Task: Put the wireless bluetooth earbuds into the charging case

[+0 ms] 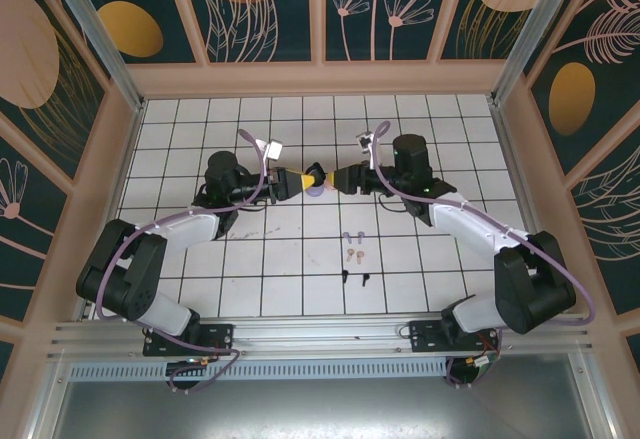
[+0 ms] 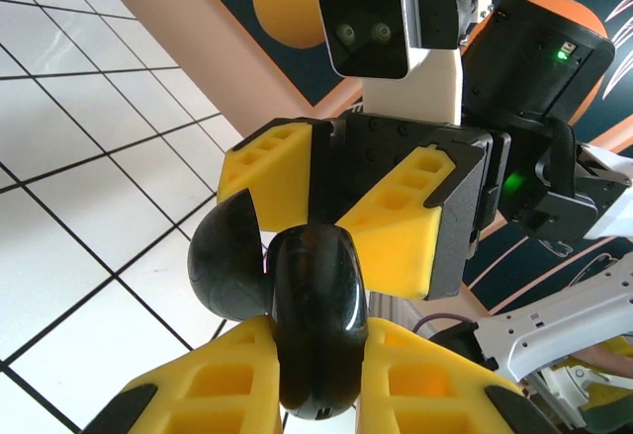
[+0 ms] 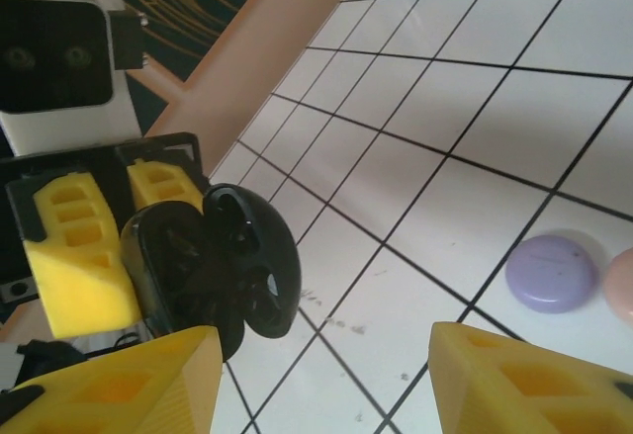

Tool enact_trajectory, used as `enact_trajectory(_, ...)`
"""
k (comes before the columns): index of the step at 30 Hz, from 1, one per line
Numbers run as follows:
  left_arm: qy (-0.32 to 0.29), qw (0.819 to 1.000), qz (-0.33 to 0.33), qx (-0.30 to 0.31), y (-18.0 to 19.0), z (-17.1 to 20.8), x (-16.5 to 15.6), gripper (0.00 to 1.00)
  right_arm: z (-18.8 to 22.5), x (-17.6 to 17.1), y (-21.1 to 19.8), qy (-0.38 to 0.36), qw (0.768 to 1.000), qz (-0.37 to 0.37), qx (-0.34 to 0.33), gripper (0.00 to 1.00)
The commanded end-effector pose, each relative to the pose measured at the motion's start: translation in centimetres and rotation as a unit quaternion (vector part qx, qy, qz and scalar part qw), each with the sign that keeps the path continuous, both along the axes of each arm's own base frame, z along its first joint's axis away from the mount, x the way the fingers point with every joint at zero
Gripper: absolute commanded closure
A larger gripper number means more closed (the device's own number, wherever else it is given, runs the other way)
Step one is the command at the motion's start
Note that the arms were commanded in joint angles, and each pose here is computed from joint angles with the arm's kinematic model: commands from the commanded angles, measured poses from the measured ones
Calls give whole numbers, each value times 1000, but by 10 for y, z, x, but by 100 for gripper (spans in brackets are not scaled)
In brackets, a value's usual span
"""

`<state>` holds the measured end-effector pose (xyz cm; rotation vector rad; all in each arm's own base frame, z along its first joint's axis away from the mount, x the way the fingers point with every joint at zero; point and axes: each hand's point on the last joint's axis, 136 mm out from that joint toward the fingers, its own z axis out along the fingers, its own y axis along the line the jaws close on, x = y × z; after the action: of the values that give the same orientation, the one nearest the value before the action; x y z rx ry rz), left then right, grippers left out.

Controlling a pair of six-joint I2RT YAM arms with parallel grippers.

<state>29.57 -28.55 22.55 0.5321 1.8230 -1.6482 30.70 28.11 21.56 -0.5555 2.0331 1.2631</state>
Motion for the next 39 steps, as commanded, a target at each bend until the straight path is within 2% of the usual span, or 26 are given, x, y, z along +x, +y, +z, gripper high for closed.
enact_trajectory(1,-25,999,-29,-15,-2,15,-11,100,13,-4,6,-12,999,38,10,44)
enact_trajectory(12,-29,999,-34,-14,-6,16,-13,100,10,-6,10,-1,999,51,19,49)
enact_trajectory(22,-32,999,-38,-16,-10,20,-11,100,1,-5,12,9,998,55,15,59)
enact_trajectory(29,-31,998,-43,-15,-14,18,-13,100,3,-4,17,15,997,71,24,61)
enact_trajectory(39,-28,998,-46,-12,-17,13,-13,100,3,-4,19,15,997,76,24,82)
